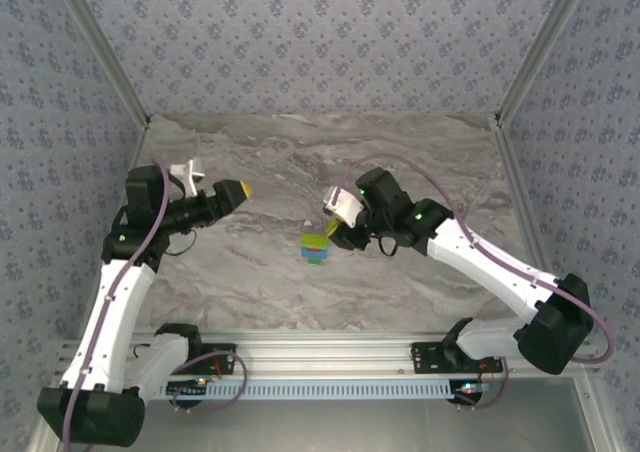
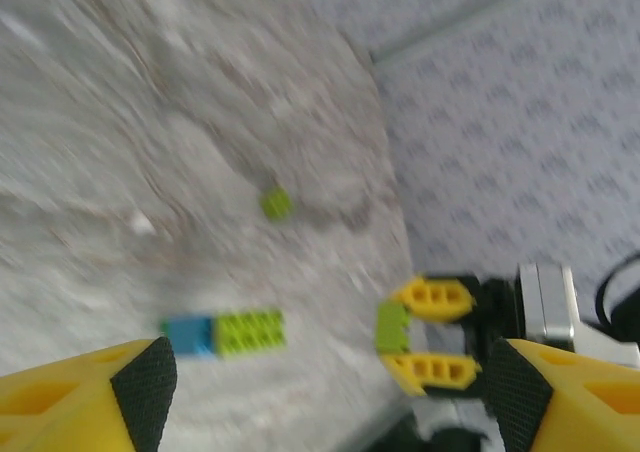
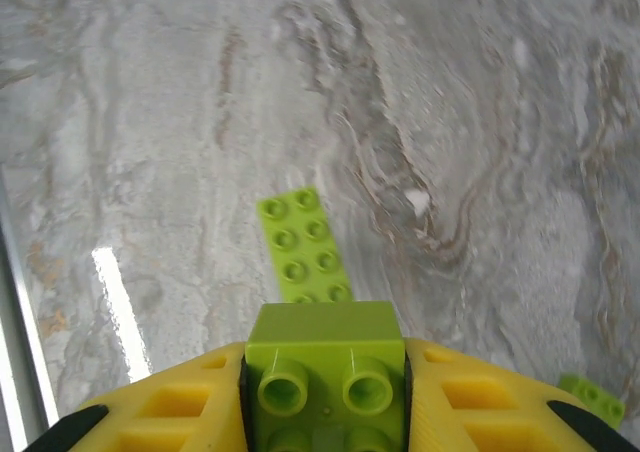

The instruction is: Assemble a carrot with lego

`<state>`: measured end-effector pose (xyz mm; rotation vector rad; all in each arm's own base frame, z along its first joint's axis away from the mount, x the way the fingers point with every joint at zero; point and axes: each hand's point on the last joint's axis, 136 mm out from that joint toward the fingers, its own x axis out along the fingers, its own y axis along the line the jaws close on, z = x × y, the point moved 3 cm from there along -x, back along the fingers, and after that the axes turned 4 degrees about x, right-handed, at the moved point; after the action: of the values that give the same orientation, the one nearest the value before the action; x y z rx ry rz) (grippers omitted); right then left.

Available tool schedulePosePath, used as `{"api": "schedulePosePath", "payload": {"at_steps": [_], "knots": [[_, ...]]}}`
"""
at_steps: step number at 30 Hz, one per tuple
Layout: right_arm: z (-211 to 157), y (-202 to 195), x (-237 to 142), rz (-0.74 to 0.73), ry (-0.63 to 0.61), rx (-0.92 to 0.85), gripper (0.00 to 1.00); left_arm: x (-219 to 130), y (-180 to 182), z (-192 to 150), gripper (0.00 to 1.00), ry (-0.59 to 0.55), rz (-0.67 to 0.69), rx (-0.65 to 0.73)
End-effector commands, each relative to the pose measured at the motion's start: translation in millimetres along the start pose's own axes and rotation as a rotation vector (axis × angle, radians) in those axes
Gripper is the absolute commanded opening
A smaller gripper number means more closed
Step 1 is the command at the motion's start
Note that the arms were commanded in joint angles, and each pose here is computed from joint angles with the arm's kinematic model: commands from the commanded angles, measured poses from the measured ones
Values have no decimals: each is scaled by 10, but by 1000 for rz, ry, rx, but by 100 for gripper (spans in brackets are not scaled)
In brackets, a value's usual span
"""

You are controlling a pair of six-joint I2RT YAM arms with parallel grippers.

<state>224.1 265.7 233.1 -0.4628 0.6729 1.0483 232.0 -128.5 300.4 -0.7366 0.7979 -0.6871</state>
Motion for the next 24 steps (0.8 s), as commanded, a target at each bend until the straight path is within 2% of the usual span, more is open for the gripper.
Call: {"api": "schedulePosePath", "payload": {"at_steps": [1, 5, 11, 16, 24], "knots": [[86, 122, -158, -36, 26, -135, 37, -39, -203, -465, 83, 223, -106, -101], [338, 282, -241, -52, -31, -198, 38, 128, -209, -690, 81, 302, -129, -115], [478, 410, -203, -35, -44, -236, 38, 497, -217, -882, 81, 381, -108, -128], [544, 486, -163, -10, -27, -257, 37, 717, -262, -853, 81, 388, -101, -117], [497, 513, -120, 6, 12, -253, 37, 737, -410, -697, 81, 354, -125, -81]]}}
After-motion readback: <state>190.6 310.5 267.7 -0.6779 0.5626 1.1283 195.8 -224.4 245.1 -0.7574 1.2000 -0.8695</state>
